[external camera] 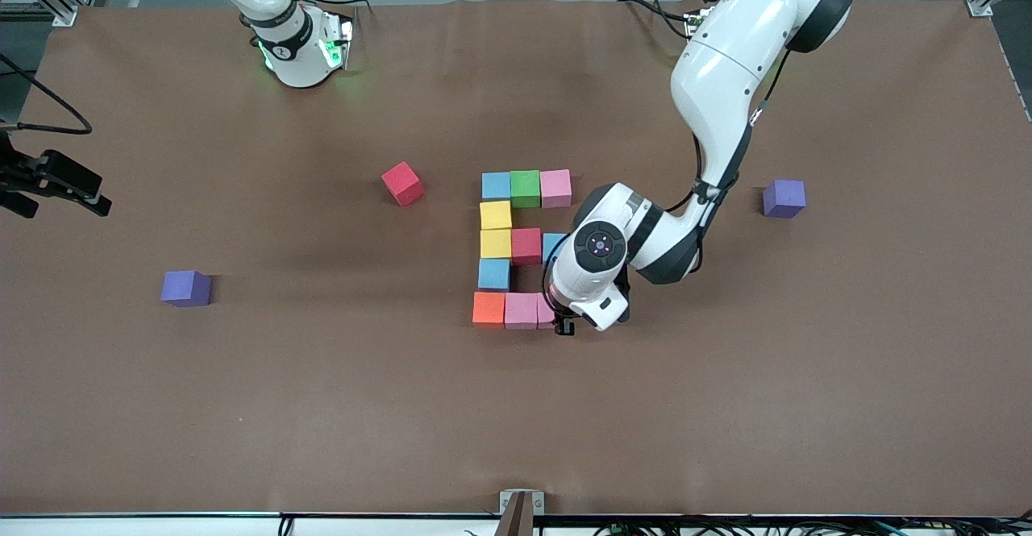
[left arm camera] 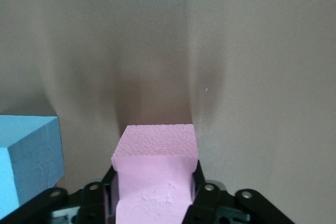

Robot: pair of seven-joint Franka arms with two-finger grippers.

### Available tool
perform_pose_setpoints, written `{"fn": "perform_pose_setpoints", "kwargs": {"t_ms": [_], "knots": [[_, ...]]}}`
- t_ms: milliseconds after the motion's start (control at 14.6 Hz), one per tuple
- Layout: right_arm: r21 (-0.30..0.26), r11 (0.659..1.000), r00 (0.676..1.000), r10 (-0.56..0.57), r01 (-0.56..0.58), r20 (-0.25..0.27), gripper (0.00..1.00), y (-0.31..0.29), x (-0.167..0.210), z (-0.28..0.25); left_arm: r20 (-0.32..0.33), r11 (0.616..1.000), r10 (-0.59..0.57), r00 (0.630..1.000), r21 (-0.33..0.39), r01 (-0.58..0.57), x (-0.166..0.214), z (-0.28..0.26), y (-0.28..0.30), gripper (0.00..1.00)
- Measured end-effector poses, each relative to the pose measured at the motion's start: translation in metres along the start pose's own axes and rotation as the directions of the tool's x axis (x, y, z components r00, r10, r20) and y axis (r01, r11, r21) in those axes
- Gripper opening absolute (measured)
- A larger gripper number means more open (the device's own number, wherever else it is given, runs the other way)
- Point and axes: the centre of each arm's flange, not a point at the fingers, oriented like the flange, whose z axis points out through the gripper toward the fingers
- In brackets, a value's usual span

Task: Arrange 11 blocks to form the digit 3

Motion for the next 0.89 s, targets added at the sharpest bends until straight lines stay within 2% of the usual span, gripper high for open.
{"fn": "perform_pose_setpoints", "kwargs": {"t_ms": [273,410,547,683,752,889], "knots": [[0.000,1.000,1.000,0.000,0.000,0.000,1.00,0.000,0.000,0.000,-0.035,0.997,0.057,0.998,-0.048,-0.059,0.000,-0.012,0.007,0.97],[0.000,1.000,1.000,-0.001,0.001,0.000,1.00,0.000,0.000,0.000,-0.062,0.987,0.154,0.986,-0.031,-0.156,0.004,-0.036,0.012,1.00],[0.000,1.000,1.000,-0.004,0.004,0.001,1.00,-0.002,0.000,0.000,-0.077,0.961,0.274,0.958,-0.024,-0.277,0.015,-0.084,0.022,1.00],[0.001,1.000,1.000,-0.010,0.010,0.002,1.00,-0.006,0.000,0.001,-0.096,0.912,0.405,0.909,-0.030,-0.409,0.044,-0.153,0.038,1.00],[0.001,1.000,1.000,-0.012,0.012,0.002,1.00,-0.007,0.000,0.001,-0.109,0.875,0.479,0.871,-0.019,-0.484,0.065,-0.188,0.044,1.00],[0.001,1.000,1.000,-0.014,0.014,0.002,1.00,-0.008,0.000,0.001,-0.129,0.777,0.626,0.769,0.020,-0.629,0.117,-0.251,0.052,1.00]]}}
